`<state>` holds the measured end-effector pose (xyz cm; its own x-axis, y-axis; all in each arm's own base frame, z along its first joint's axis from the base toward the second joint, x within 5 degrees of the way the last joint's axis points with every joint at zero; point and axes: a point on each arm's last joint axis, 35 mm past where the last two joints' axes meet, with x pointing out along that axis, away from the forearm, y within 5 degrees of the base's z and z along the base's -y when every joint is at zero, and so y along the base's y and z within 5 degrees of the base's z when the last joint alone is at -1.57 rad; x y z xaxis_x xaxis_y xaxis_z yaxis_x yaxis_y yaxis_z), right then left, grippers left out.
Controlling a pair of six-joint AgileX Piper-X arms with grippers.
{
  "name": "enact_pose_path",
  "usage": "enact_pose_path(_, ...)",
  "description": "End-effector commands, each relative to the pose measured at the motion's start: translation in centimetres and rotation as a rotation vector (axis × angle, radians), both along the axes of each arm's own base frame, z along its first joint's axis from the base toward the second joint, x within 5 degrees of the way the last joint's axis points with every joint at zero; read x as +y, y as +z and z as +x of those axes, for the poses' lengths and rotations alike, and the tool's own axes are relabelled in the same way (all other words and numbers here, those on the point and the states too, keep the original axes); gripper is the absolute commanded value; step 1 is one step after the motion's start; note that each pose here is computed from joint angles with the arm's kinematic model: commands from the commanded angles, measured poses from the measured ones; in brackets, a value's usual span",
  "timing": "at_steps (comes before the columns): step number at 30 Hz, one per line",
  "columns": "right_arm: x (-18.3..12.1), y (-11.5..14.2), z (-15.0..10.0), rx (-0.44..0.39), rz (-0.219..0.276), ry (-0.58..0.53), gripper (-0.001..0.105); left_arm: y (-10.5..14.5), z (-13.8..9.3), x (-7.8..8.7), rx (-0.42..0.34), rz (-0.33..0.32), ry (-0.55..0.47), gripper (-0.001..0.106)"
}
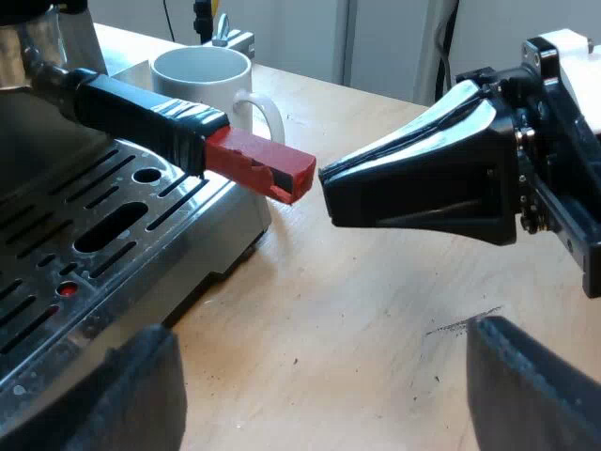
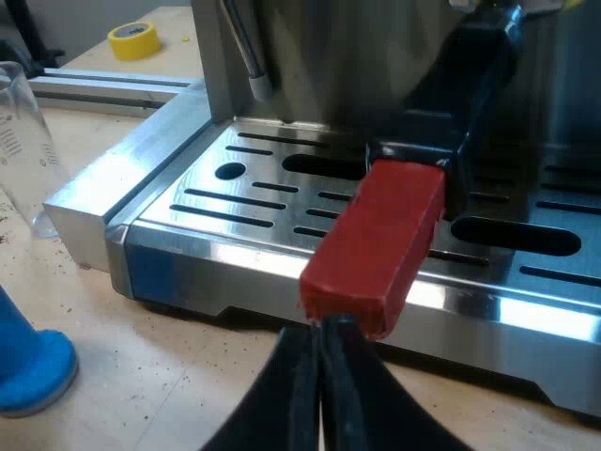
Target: Grind coffee beans and then tamp
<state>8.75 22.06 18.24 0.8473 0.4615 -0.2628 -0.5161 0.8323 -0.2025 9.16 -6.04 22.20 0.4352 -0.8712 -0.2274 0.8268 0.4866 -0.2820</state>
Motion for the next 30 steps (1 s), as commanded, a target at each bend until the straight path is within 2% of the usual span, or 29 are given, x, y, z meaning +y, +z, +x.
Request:
enact_pose_path(1, 0.1, 0.3, 0.1, -0.014, 0.011, -0.027, 0.0, 0.2, 0.0, 0.0, -0.021, -0.003, -0.002, 0.065)
enact_pose_path(14, -0.1, 0.2, 0.6, 0.001, 0.014, -0.014, 0.0, 0.2, 0.0, 0.0, -0.021, -0.003, -0.002, 0.065)
enact_pose_path(19, -0.4, 0.3, 0.9, -0.023, 0.004, -0.084, 0.0, 0.2, 0.0, 0.0, -0.021, -0.003, -0.002, 0.065)
enact_pose_path(21, -0.6, 0.4, 1.0, -0.045, -0.003, -0.143, 0.0, 0.2, 0.0, 0.0, -0.021, -0.003, -0.002, 0.065)
enact_pose_path(25, -0.7, 0.7, 1.1, -0.073, 0.018, -0.205, 0.0, 0.2, 0.0, 0.0, -0.021, -0.003, -0.002, 0.065)
enact_pose_path(30, -0.6, 0.8, 1.2, -0.076, 0.02, -0.205, 0.0, 0.2, 0.0, 0.0, -0.021, -0.003, -0.002, 0.065)
